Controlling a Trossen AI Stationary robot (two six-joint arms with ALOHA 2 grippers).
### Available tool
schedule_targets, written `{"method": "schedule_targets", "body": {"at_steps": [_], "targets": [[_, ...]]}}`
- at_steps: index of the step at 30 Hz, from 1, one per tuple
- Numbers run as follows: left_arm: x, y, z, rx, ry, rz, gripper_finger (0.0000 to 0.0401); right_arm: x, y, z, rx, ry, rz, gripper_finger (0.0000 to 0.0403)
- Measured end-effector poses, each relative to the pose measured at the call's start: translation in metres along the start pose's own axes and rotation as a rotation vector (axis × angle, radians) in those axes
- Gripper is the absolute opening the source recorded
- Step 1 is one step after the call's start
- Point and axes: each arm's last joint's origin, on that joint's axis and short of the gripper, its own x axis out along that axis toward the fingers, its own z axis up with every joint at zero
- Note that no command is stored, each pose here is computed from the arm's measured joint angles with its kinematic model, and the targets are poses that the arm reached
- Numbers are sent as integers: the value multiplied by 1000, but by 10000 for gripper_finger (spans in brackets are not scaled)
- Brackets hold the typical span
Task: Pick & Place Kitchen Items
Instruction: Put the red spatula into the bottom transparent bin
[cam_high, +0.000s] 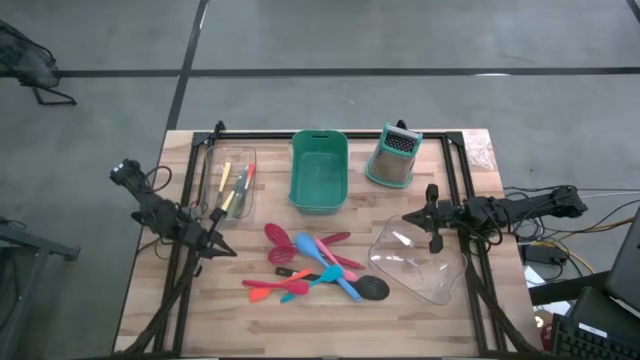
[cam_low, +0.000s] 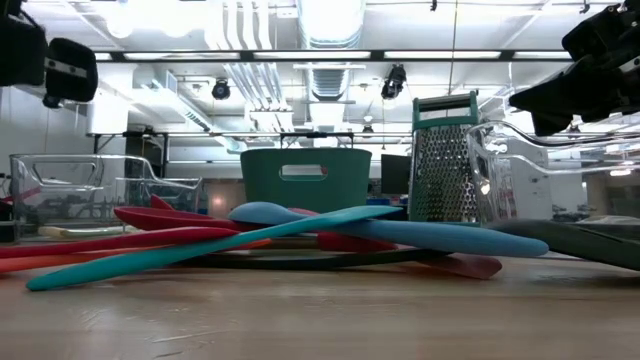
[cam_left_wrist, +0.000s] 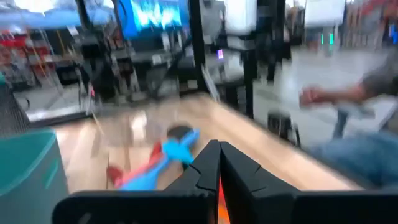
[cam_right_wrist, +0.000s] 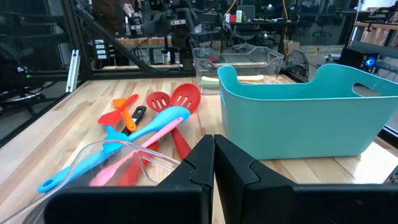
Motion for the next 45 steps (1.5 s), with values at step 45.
{"method": "schedule_targets", "body": {"at_steps": [45], "targets": [[10,18,-9,-73,-16,78,17,0,0,0,-1,1,0,8]]}}
